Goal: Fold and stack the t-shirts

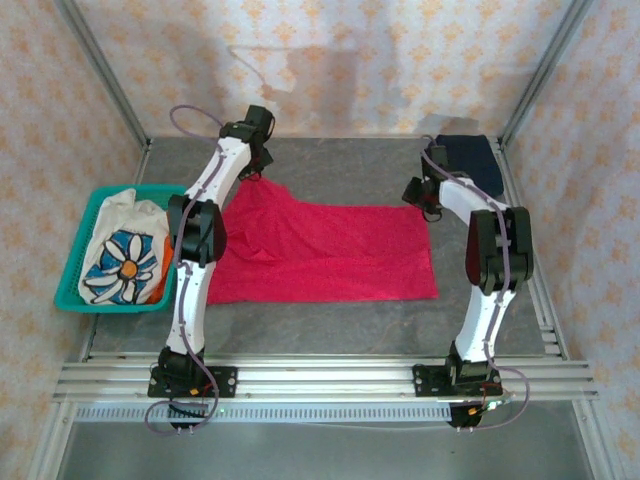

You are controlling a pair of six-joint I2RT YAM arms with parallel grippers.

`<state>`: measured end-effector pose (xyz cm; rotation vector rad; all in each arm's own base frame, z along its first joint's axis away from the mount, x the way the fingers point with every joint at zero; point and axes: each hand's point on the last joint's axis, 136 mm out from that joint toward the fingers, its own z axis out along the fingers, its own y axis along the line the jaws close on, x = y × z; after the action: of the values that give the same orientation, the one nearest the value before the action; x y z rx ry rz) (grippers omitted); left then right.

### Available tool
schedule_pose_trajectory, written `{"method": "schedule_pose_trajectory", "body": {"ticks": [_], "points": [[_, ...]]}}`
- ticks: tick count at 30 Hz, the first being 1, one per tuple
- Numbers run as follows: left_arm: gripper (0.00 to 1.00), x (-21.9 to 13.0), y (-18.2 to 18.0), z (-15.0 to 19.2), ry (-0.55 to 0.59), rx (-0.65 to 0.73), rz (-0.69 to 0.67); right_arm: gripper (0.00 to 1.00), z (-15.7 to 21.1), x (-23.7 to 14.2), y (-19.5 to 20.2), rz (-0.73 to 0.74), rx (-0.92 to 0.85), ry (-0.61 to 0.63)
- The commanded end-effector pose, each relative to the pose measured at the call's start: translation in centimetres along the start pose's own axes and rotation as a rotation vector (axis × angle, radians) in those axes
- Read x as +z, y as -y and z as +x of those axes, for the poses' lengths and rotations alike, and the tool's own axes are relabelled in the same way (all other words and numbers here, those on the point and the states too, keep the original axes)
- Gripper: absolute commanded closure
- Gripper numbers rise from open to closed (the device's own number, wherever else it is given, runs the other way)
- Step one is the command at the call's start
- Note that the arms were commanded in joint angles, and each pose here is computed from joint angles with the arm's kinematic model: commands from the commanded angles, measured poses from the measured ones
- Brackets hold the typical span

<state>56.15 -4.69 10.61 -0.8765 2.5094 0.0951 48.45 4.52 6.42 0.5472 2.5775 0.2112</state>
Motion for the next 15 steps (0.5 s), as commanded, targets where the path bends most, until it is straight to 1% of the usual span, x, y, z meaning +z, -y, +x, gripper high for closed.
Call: {"method": "schedule_pose_trajectory", "body": {"ticks": [1, 5, 6, 8, 9, 10, 15], "points": [[1.00, -1.2, -0.1, -0.8, 0.028, 0.007, 0.008, 0.55, 0.5, 0.8, 1.2, 0.069, -0.028, -0.049], [1.00, -0.9, -0.3, -0.5, 0.018, 0.012, -0.001, 0.55, 1.2, 1.7, 1.9, 0.101, -0.038, -0.087], [1.00, -0.8, -0.3, -0.4, 0.016, 0.014, 0.000, 0.54, 1.3, 1.9, 2.3, 0.115, -0.045, -0.087], [1.00, -0.8, -0.3, -0.3, 0.013, 0.018, -0.003, 0.47, 1.6, 2.3, 2.9, 0.137, -0.053, -0.097], [1.00, -0.7, -0.3, -0.3, 0.011, 0.019, -0.002, 0.47, 1.7, 2.5, 3.1, 0.137, -0.053, -0.107], [1.00, -0.7, -0.4, -0.3, 0.012, 0.020, -0.004, 0.48, 1.9, 2.6, 3.1, 0.132, -0.051, -0.115], [1.00, -0.6, -0.3, -0.2, 0.005, 0.019, 0.002, 0.58, 1.9, 3.2, 2.8, 0.117, -0.047, -0.140]]}}
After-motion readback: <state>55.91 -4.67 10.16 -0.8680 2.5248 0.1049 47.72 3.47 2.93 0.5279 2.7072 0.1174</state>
